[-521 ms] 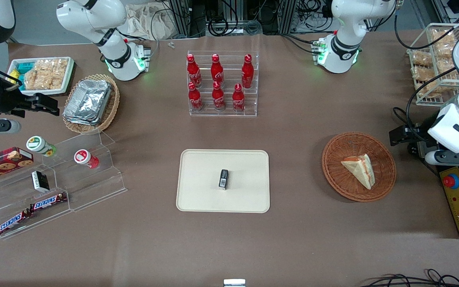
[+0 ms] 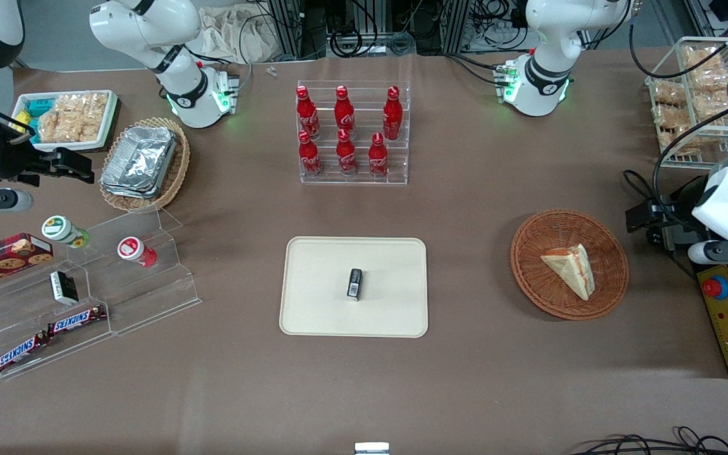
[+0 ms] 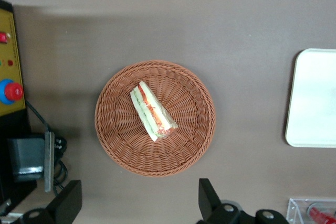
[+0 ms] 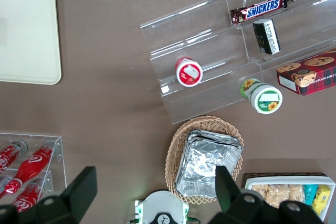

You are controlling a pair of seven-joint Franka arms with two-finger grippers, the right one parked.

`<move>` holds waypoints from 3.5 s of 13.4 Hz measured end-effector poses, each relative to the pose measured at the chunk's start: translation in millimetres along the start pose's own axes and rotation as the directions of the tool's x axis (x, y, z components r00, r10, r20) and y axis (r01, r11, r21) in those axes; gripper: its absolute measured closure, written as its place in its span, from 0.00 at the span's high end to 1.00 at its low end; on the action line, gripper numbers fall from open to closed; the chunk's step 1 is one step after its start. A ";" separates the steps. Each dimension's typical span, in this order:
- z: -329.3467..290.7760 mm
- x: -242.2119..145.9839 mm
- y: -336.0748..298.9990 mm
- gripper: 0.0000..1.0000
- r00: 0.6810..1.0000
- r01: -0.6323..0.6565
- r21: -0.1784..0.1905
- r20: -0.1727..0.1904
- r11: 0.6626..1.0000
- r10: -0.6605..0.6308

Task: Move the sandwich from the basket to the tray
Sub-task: 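Move the left gripper down over the sandwich in the wicker basket, then close the left gripper on the triangular sandwich and lift it, then carry the held sandwich over to the white tray beside the black box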

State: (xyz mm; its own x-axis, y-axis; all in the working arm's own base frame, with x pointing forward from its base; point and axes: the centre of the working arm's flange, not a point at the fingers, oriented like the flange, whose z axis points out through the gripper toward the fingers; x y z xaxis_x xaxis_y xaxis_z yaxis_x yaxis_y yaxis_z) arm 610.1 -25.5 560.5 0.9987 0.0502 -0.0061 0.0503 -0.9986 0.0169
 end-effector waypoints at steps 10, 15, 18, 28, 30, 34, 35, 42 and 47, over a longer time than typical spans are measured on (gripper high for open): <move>161.2 -1.2 -1.5 1.00 0.912 0.407 -0.044 -0.033 0.913 -0.408; 245.9 -22.7 -9.5 1.00 0.882 0.470 -0.035 -0.008 0.882 -0.471; 268.1 -22.8 -10.8 1.00 0.879 0.477 -0.022 0.019 0.879 -0.476; 308.6 -24.1 -12.1 0.84 0.890 0.453 0.020 0.044 0.891 -0.454; 315.2 -24.6 -12.3 0.62 0.894 0.445 0.029 0.048 0.895 -0.446; 308.1 -19.3 -12.0 0.34 0.888 0.459 0.021 0.031 0.888 -0.459; 300.9 -15.3 -11.6 0.33 0.886 0.463 0.015 0.020 0.886 -0.463; 142.4 23.6 20.9 0.20 0.896 0.436 0.048 0.068 0.899 -0.438; 70.5 27.0 111.8 0.16 0.934 0.348 -0.001 0.087 0.937 -0.347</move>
State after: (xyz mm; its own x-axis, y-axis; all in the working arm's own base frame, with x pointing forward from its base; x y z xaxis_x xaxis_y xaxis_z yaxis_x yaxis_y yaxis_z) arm 642.3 -137.0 491.7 0.9148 0.3918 -0.0984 0.3950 -0.9186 0.0143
